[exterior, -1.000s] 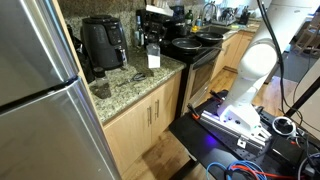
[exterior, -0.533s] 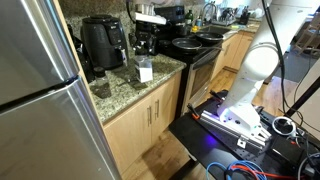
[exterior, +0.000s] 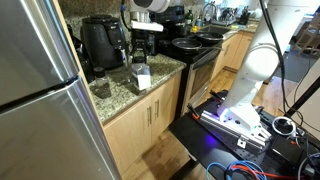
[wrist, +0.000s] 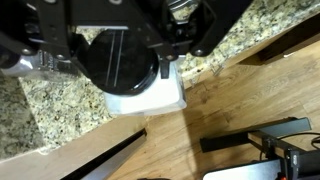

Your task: Move the bottle to the left side of the counter

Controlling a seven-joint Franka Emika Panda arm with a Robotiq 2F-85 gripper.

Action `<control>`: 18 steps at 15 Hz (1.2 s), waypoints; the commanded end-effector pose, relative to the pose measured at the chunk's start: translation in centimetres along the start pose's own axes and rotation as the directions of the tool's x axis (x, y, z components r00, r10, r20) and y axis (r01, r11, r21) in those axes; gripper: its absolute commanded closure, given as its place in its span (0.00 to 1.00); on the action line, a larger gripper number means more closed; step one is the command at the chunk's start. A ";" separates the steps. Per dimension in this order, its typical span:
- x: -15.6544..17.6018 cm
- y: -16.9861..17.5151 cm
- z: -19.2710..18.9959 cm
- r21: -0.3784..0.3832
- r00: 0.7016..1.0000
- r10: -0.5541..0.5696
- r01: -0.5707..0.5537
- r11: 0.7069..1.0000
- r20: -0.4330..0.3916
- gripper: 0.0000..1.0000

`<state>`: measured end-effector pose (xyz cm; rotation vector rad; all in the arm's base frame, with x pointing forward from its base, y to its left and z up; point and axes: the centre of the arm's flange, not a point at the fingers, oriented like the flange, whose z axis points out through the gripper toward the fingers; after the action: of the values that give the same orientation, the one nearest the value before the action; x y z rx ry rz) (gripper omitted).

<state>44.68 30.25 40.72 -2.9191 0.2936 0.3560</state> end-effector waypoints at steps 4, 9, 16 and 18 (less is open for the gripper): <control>-1.7 -3.8 3.3 0.018 0.983 -0.129 0.132 0.991 -0.133 0.61; -1.5 -3.1 4.2 0.041 0.967 -0.151 0.162 0.986 -0.206 0.61; 0.7 -6.1 2.6 0.043 0.954 -0.166 0.182 0.982 -0.251 0.36; 2.0 -8.0 1.4 0.066 0.949 -0.172 0.196 0.978 -0.262 0.36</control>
<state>48.04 37.89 40.13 -2.8686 0.0677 -0.0625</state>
